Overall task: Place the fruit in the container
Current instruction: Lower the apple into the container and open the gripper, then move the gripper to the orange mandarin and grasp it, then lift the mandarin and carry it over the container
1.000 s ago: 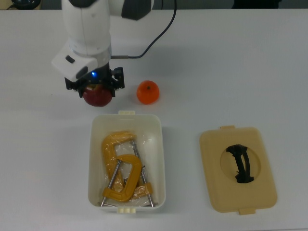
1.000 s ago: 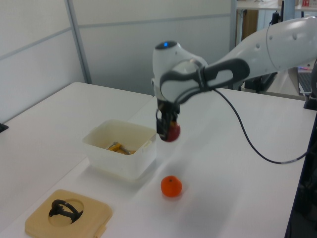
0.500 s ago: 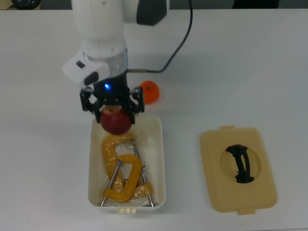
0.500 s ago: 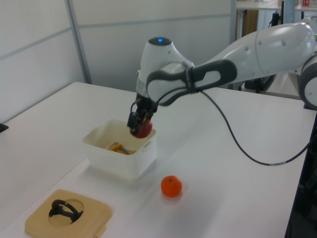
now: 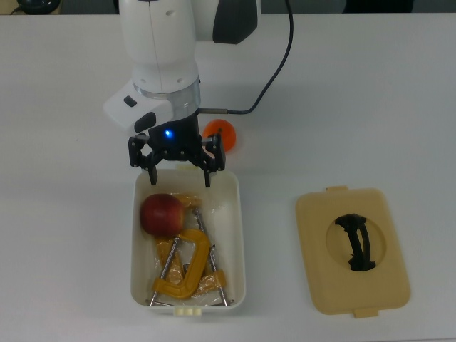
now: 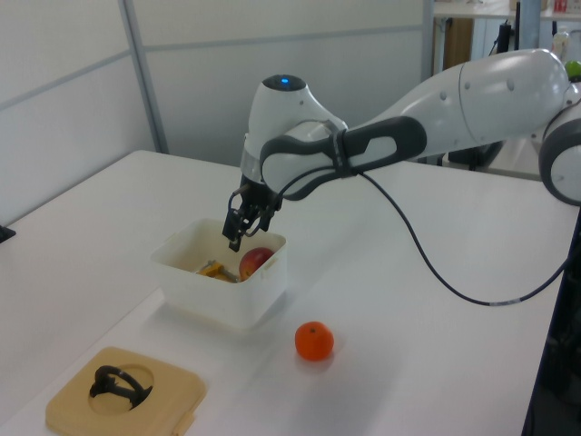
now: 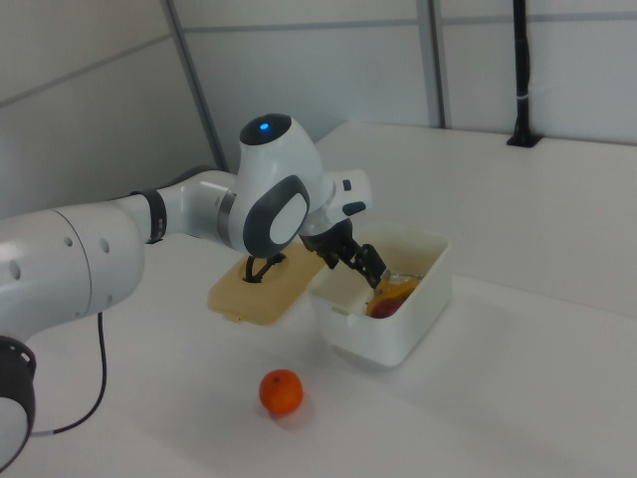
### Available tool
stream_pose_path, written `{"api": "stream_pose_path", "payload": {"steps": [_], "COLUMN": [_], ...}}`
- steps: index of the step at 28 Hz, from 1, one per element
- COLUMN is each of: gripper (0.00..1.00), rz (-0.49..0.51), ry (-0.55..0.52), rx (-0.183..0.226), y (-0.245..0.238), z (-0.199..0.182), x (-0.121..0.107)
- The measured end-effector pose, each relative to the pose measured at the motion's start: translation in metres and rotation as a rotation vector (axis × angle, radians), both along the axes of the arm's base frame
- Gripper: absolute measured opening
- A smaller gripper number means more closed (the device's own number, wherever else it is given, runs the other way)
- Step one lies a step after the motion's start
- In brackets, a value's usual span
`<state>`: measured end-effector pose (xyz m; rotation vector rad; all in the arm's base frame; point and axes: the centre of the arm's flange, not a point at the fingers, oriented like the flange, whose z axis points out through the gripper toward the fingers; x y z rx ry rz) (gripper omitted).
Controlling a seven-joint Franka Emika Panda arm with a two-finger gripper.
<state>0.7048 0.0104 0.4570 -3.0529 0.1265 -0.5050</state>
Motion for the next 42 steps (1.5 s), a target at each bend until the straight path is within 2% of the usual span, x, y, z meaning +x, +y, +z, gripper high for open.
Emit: {"api": "stream_pose_path", "payload": {"steps": [4,7,12,17,24,33,42], "gripper": [1.0,1.0,1.0,1.0,1.0,1.0,1.0], "rz": [0.015,0.063,0.141,0.194,0.281,0.322,0.358], "ry": [0.088,0.2,0.326,0.399,0.504,0.548,0.584], "rx": [-0.013,-0.034,-0.048,-0.094,-0.165,-0.18,-0.219], "y": [0.0,0.0,0.006,0.025,0.064,0.086,0.098], "z": [-0.001,-0.005,-0.014,-0.035,-0.084,-0.105,-0.126], "x": [-0.009,-0.022,-0.036,-0.048,-0.072,-0.086,-0.092]}}
